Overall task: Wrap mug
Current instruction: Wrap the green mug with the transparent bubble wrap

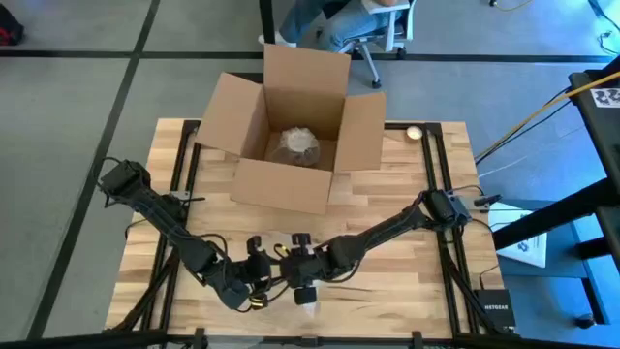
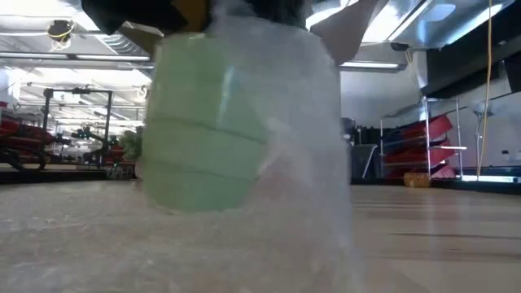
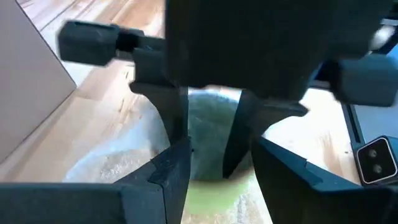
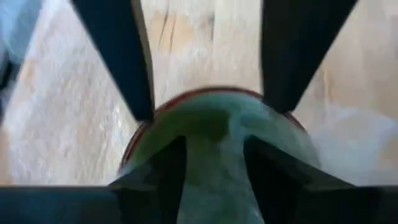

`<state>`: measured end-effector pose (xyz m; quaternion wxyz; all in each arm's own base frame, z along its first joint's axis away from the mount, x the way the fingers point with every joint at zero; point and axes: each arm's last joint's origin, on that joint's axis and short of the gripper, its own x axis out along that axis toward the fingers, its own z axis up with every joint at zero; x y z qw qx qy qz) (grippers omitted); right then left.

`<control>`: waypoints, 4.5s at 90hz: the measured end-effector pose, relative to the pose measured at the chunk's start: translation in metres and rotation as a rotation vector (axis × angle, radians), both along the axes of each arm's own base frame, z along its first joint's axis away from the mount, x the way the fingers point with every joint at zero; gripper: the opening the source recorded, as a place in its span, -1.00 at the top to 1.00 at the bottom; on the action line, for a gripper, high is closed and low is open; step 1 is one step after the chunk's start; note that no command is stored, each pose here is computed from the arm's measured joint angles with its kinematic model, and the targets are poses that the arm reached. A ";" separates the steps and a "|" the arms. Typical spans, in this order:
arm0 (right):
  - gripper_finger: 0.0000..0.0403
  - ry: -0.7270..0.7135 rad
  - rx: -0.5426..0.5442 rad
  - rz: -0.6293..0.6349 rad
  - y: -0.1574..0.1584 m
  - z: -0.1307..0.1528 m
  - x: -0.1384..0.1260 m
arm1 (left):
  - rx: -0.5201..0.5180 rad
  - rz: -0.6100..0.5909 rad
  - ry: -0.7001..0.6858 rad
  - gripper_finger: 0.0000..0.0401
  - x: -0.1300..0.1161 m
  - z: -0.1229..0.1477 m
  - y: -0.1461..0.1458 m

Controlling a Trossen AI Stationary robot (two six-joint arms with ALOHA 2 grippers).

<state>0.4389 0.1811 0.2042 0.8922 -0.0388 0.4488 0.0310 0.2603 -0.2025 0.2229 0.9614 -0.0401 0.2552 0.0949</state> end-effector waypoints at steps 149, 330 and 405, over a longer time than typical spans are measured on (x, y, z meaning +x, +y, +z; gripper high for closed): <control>0.64 0.090 -0.068 0.058 -0.002 0.036 -0.004 | 0.004 0.013 0.061 0.24 0.009 -0.015 0.004; 0.93 0.339 -0.174 -0.023 0.020 0.057 -0.044 | -0.246 0.025 0.141 0.24 -0.032 0.021 0.011; 0.93 0.014 -0.033 -0.396 0.034 -0.045 -0.145 | -0.323 0.170 0.927 0.32 -0.110 -0.093 -0.029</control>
